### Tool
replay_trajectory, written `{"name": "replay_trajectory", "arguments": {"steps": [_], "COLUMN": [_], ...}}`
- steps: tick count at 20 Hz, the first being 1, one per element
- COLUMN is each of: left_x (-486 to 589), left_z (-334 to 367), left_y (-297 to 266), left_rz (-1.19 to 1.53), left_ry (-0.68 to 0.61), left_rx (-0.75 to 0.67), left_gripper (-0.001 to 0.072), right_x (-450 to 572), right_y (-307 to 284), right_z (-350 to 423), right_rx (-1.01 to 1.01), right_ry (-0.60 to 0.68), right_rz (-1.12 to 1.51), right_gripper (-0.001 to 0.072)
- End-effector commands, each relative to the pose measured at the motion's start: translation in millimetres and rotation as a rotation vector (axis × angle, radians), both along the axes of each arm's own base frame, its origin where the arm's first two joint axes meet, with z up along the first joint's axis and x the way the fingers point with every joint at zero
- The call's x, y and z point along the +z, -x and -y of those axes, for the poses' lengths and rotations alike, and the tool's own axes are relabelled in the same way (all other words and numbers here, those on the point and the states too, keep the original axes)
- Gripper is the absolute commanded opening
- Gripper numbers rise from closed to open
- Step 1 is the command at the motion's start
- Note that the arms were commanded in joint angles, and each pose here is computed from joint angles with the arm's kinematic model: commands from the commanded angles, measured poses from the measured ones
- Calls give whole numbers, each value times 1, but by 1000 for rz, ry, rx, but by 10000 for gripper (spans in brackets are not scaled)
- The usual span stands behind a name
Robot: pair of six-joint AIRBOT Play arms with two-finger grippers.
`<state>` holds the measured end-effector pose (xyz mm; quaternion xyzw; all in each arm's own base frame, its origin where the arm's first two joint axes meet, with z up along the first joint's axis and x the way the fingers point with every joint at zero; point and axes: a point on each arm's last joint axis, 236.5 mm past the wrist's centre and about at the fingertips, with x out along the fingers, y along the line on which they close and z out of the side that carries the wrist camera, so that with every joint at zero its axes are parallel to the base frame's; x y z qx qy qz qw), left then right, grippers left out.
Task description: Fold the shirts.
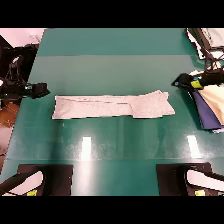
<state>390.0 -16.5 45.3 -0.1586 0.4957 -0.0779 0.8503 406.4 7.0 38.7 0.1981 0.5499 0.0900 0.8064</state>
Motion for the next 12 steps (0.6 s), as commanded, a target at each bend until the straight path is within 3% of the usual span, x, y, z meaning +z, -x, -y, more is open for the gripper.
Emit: {"name": "replay_trajectory", "arguments": {"steps": [1,2,3,6,12], "left_x": [5,7,9,8,11], "left_z": [25,31,38,65,134], "left_y": [18,20,22,29,42], "left_rz": [-73,-81,-87,-101,-80], "left_ry": [100,129,150,149,136], "left_rx": [-49,-56,-68,-145,-318], "left_gripper": [30,31,31,23,23], "right_x": [-16,-24,-32,-52,-89], "right_y": [40,47,54,48,29], "right_z": [26,33,36,23,5], "right_rx": [59,50,57,99,139], "right_ry": [-50,-73,-105,-262,-405], "right_rz": [-145,-191,-234,-259,-250], "right_gripper": [509,584,603,598,586]}}
